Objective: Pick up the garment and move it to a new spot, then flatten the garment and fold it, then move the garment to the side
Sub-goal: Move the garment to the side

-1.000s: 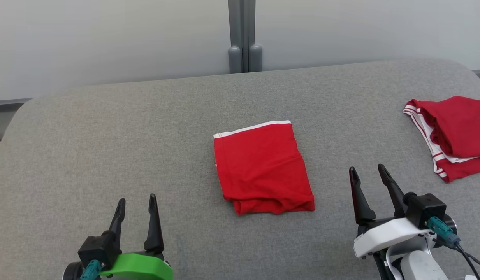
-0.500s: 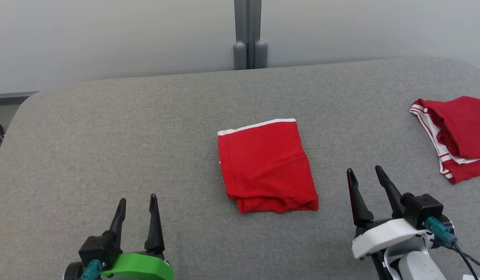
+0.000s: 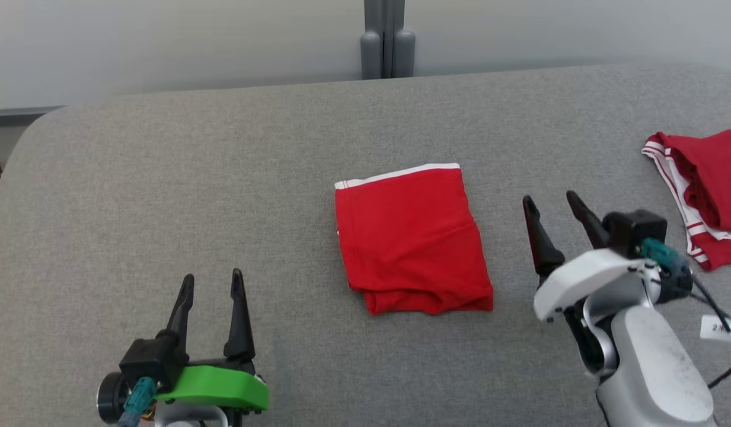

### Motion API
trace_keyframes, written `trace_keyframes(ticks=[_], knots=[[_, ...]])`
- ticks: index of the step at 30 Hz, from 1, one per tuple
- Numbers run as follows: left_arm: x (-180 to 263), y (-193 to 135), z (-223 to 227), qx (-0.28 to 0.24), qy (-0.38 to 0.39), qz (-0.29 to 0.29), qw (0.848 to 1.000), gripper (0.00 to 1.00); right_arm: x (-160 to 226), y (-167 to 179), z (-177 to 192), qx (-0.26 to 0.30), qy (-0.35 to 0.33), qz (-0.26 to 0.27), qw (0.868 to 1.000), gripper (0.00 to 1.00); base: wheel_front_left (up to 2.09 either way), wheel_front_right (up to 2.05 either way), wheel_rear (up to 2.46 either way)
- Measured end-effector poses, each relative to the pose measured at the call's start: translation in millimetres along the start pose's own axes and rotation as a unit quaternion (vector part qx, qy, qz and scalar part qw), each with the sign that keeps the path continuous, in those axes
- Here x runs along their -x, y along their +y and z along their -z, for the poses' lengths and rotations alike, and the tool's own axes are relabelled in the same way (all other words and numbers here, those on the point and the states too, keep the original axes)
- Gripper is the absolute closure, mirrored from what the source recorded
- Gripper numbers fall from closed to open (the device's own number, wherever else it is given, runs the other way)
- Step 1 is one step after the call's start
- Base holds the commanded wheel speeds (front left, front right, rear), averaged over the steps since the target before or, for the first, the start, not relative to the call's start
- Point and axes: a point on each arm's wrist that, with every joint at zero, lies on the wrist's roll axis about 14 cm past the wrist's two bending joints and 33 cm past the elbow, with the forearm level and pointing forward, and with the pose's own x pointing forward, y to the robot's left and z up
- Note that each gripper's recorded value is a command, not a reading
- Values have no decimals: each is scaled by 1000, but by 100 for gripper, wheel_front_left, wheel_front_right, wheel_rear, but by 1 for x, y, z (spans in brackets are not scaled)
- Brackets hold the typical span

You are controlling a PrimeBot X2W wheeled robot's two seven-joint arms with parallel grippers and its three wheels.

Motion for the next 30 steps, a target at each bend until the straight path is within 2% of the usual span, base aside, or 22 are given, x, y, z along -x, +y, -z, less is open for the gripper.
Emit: trace_keyframes(ticks=[5,11,17,21,25,26,27,28,30], knots=[[-12,-9,-6,0,-11,13,1000,0,-31,2,-3,1,44,-18,999,0,0,0,0],[-16,-9,-8,2,-14,12,1000,0,-51,8,34,7,144,-47,988,0,0,0,0],[-13,0,-8,-1,-14,-5,1000,0,-53,22,86,-4,246,-80,966,0,0,0,0],[-9,10,-6,-5,-10,-22,1000,0,-52,35,110,-17,289,-100,952,0,0,0,0],[-5,18,-6,-8,-7,-34,999,0,-52,44,123,-23,310,-113,944,0,0,0,0],[-5,19,-5,-8,-7,-37,999,0,-53,45,124,-24,311,-115,943,53,0,0,0],[-4,20,-5,-9,-7,-39,999,0,-53,46,124,-25,310,-116,943,74,0,0,0],[-4,20,-5,-9,-6,-39,999,0,-54,47,124,-24,310,-118,943,100,0,0,0],[-3,19,-4,-12,-5,-37,999,0,-54,50,122,-27,301,-120,946,100,0,0,0]])
